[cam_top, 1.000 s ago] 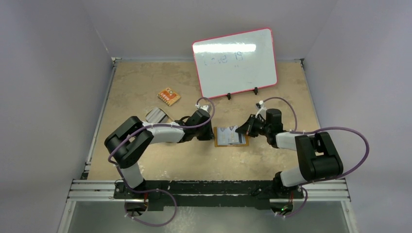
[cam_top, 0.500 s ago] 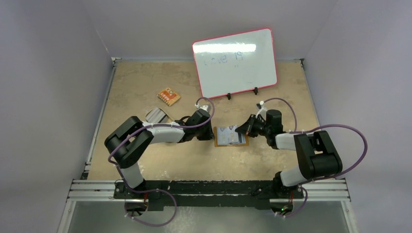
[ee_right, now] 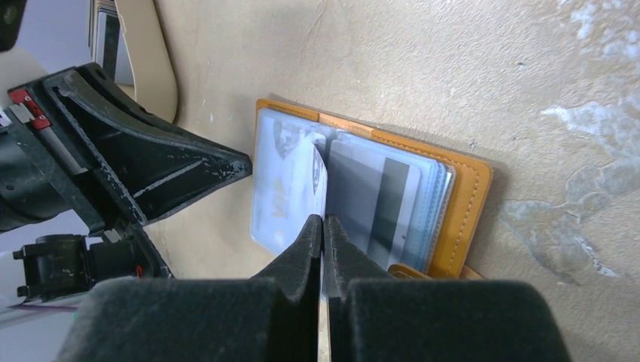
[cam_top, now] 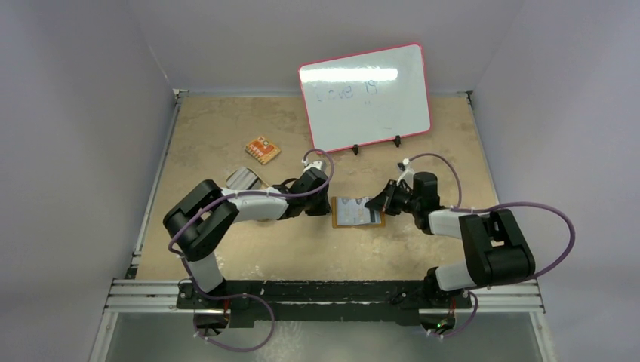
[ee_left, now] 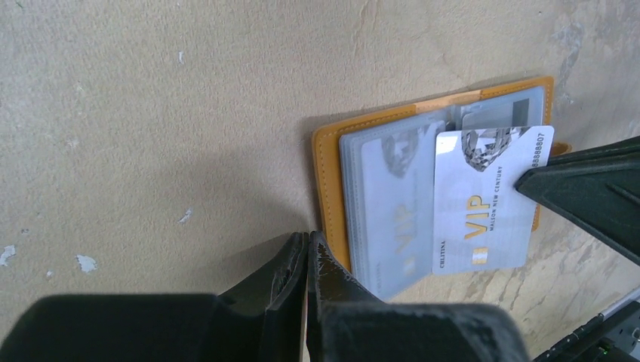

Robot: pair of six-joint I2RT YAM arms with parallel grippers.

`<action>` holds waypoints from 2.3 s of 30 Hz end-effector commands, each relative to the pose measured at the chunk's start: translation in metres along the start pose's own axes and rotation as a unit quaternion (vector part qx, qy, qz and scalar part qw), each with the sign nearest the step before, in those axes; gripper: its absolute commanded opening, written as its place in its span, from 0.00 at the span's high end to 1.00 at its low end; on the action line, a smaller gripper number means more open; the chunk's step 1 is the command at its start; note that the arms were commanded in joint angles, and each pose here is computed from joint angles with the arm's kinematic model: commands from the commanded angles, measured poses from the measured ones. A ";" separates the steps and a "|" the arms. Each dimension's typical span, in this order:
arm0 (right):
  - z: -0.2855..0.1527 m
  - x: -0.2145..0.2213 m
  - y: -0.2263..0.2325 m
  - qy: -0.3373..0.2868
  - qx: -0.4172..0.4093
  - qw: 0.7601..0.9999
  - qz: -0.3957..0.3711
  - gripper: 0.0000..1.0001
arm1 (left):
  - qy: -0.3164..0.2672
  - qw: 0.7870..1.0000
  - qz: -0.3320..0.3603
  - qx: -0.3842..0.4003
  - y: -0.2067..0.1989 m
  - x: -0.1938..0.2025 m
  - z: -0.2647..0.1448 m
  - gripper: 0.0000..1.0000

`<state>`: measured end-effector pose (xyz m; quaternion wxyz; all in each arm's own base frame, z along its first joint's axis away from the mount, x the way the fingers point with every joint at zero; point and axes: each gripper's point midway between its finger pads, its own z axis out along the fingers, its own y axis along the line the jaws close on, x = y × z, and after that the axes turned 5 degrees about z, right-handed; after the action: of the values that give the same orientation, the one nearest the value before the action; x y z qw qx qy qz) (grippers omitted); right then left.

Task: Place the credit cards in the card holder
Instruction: Insert the credit card into the card holder.

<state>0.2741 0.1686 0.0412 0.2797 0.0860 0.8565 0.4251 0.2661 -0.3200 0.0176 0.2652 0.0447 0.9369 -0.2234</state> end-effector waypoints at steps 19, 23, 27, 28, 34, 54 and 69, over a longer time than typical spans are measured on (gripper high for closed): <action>0.010 -0.008 0.006 -0.025 -0.016 1.000 0.004 1.00 | 0.035 0.997 0.015 -0.066 0.038 0.029 0.003 0.98; 0.009 -0.014 0.005 -0.043 -0.008 0.999 0.014 1.00 | 0.041 0.997 0.014 -0.064 0.038 0.035 0.004 0.98; 0.007 -0.013 0.003 -0.055 -0.005 0.998 0.025 1.00 | 0.042 0.997 0.015 -0.060 0.035 0.038 0.004 0.98; 0.007 -0.013 0.004 -0.056 -0.008 0.998 0.027 1.00 | 0.042 0.997 0.016 -0.060 0.034 0.039 0.004 0.98; 0.006 -0.004 0.003 -0.046 -0.009 0.999 0.025 1.00 | 0.043 0.998 0.015 -0.050 0.028 0.043 0.005 0.98; 0.022 0.016 0.014 -0.025 -0.007 0.999 0.038 0.97 | 0.033 0.998 0.005 -0.049 0.031 0.045 0.000 0.98; 0.059 -0.016 0.049 -0.033 -0.024 0.999 0.030 0.90 | -0.007 0.997 -0.052 -0.053 0.051 0.031 -0.026 0.94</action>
<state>0.2963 0.2260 0.0419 0.2724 0.1224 0.8423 0.4487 0.2476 -0.2870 0.0176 0.2838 -0.0070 0.9333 -0.2200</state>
